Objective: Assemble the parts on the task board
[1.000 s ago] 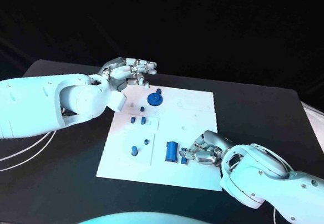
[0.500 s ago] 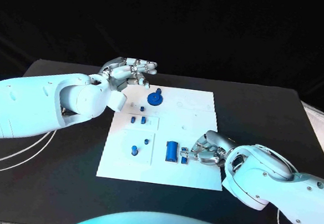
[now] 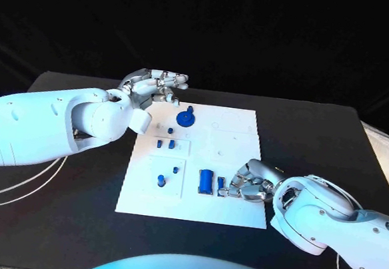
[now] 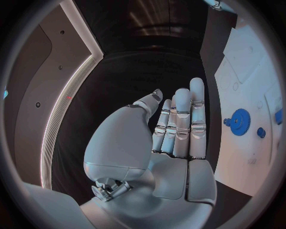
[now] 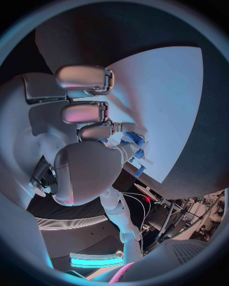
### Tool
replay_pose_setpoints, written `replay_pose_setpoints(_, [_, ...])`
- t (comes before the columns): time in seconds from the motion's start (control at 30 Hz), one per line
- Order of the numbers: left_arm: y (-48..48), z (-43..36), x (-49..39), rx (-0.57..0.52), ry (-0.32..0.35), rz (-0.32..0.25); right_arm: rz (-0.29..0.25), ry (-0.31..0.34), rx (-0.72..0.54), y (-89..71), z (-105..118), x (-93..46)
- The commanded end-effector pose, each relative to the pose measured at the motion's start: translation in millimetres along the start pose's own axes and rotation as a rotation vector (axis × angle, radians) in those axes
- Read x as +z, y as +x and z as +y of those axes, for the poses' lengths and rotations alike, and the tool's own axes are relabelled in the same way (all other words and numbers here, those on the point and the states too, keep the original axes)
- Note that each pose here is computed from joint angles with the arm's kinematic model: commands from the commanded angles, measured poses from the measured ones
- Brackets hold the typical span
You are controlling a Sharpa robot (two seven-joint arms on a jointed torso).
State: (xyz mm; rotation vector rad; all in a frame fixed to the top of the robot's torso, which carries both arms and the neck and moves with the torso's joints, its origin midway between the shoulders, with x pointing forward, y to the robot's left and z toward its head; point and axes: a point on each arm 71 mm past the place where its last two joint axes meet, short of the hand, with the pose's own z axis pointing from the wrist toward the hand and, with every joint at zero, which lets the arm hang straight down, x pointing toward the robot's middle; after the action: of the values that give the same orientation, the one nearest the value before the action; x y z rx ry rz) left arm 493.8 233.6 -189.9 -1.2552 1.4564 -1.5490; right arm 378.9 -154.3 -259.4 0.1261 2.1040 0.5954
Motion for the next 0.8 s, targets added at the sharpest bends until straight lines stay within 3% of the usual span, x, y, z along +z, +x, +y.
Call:
replay_pose_setpoints(0.03, [2.3, -0.5, 0.3, -0.002, 0.007, 0.023, 0.010, -0.019, -0.031, 1.5, 2.0, 0.9])
replay_pose_setpoints(0.57, [2.1, -0.5, 0.3, -0.002, 0.007, 0.023, 0.006, 0.019, -0.047, 1.1, -3.6, 8.5])
replay_pose_setpoints(0.8, [1.7, -0.5, 0.3, -0.002, 0.007, 0.022, -0.014, 0.003, -0.036, 0.1, -2.8, 9.5])
